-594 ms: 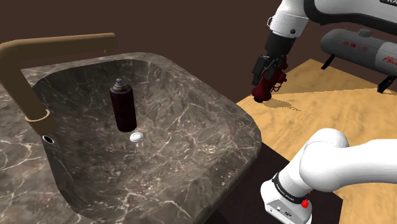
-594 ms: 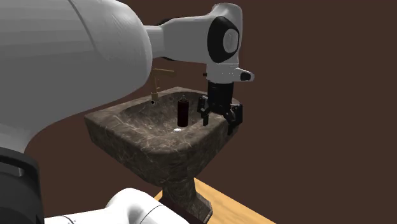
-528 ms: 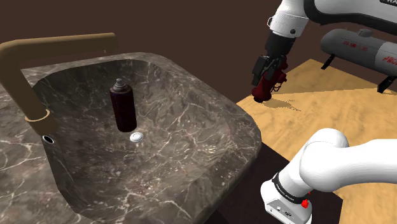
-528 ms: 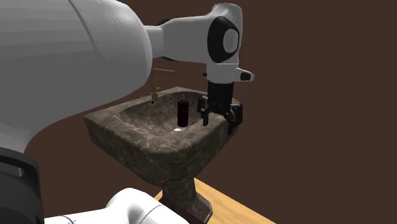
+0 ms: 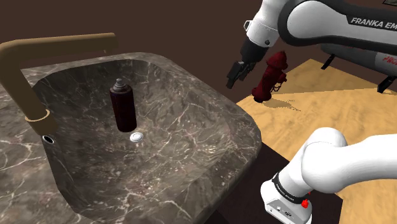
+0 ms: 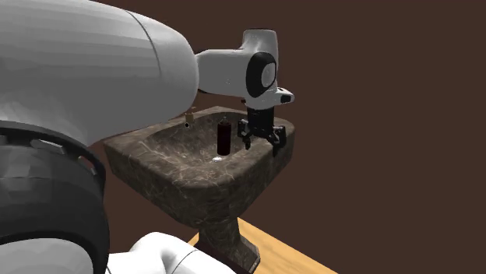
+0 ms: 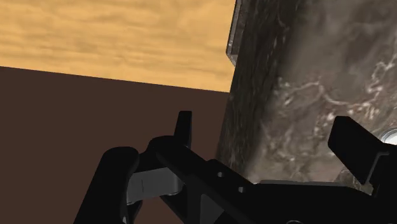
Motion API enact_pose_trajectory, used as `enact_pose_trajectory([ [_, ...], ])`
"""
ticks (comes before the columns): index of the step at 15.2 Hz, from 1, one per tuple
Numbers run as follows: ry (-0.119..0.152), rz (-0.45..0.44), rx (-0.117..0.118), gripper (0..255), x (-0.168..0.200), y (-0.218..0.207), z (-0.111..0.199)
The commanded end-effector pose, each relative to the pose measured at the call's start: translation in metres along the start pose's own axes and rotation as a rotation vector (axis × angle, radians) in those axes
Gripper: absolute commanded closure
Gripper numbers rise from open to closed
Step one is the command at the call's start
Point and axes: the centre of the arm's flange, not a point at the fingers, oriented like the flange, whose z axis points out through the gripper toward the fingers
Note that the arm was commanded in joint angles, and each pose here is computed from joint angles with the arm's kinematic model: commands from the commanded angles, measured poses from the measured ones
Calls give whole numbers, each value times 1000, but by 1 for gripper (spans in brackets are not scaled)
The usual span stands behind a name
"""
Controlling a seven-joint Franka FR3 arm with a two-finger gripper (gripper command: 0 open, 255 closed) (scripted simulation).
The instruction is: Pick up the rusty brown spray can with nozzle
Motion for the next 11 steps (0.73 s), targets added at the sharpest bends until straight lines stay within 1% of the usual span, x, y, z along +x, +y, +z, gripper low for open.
enact_pose_trajectory([
  [1, 56, -44, 5, 0, 9, -14, 10],
  [11, 308, -260, 26, 0, 64, -94, 48],
])
